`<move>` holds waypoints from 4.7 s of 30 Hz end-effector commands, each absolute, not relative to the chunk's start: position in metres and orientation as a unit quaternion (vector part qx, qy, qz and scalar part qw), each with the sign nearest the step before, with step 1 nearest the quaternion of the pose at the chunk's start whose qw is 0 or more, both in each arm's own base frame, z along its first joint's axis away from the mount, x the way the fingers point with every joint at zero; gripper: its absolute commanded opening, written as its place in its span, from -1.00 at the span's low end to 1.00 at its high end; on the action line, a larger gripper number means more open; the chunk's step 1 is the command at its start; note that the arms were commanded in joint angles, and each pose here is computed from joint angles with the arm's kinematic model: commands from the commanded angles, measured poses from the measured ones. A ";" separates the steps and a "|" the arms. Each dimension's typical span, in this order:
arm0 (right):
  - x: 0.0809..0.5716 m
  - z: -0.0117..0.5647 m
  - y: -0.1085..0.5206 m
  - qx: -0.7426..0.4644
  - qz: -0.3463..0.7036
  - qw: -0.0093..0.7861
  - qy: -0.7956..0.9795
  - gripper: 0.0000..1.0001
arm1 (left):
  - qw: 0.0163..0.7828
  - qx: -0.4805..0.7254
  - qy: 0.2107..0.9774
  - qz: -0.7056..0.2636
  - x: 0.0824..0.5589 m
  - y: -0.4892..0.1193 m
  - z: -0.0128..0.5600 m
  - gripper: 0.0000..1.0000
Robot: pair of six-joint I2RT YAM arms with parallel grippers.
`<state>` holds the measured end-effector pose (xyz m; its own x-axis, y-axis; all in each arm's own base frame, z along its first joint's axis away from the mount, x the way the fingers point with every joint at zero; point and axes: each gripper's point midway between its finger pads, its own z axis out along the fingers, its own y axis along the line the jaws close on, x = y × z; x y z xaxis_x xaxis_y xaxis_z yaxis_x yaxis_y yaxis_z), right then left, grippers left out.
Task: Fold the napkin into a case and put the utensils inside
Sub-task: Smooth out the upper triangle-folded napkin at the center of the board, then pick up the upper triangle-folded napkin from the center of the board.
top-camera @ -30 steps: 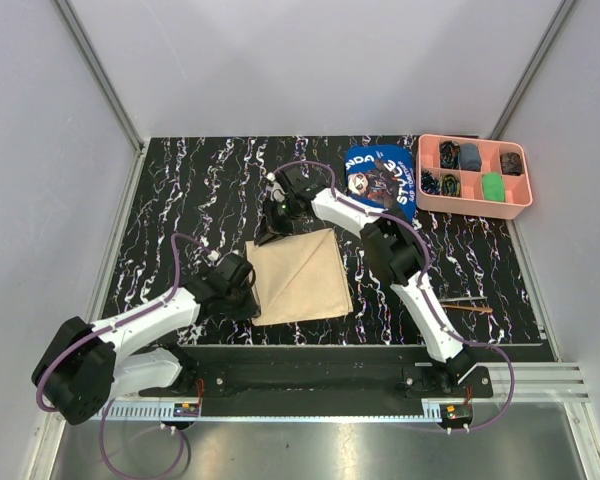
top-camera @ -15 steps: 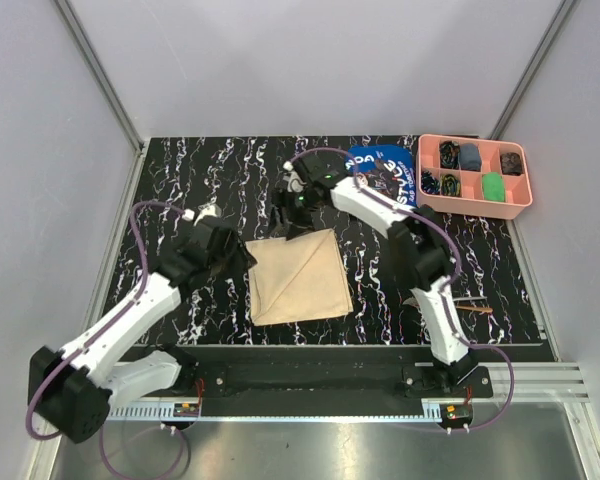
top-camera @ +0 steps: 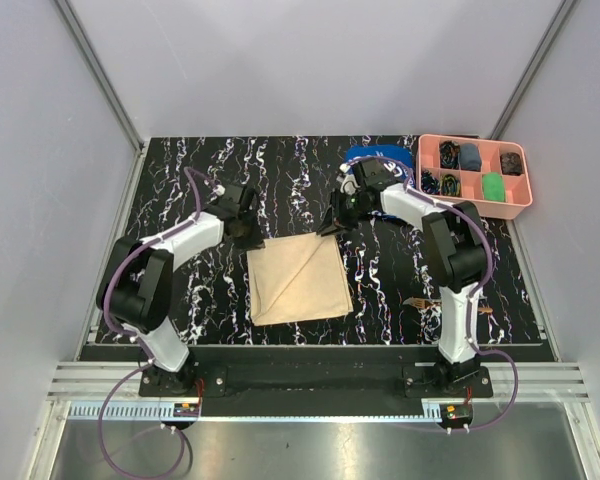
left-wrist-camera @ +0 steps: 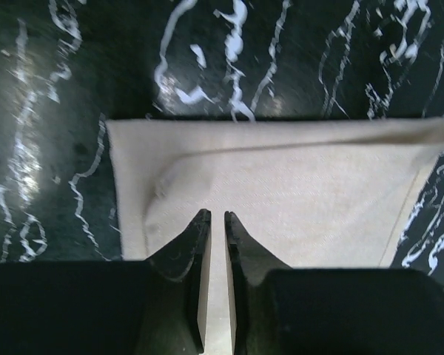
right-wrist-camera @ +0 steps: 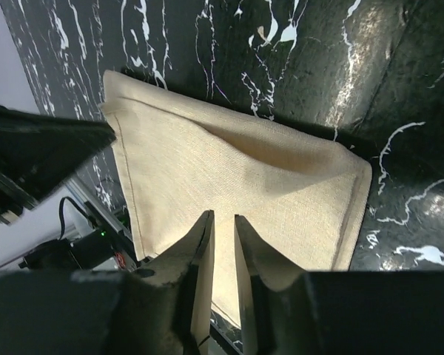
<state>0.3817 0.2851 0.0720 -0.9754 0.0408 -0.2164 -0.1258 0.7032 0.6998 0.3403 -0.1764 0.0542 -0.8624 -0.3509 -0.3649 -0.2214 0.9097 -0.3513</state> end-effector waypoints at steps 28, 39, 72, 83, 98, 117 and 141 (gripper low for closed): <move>0.395 0.114 0.296 -0.025 0.411 0.165 0.896 0.02 | 0.266 -0.040 0.932 -0.245 0.268 -0.208 0.126 -0.23; 0.319 0.076 0.377 -0.050 0.472 0.065 0.878 -0.20 | 0.225 0.012 0.940 -0.254 0.229 -0.229 0.087 -0.64; 0.351 0.047 0.328 -0.038 0.408 0.084 0.908 -0.27 | 0.215 -0.075 0.948 -0.222 0.164 -0.169 0.062 -0.51; 0.354 0.034 0.319 -0.029 0.398 0.079 0.913 -0.28 | 0.170 -0.116 0.968 -0.142 0.152 -0.145 0.025 -0.47; 0.374 0.020 0.310 -0.042 0.384 0.086 0.919 -0.27 | 0.172 -0.101 0.961 -0.193 0.153 -0.163 0.032 -0.60; 0.301 0.096 0.330 -0.132 0.202 0.159 0.957 0.71 | 0.394 -0.278 0.868 -0.119 0.268 -0.070 0.192 0.29; 0.202 0.042 0.458 -0.161 0.076 0.171 0.969 0.05 | 0.457 -0.310 0.832 -0.058 0.225 -0.020 0.251 0.46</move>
<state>0.1964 0.4636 0.0416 -0.8801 -0.3261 -0.3451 -0.3912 0.9100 0.1376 0.2257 -0.0258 0.2350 -0.4259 -0.5784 -0.6957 -0.4716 0.7981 -0.3749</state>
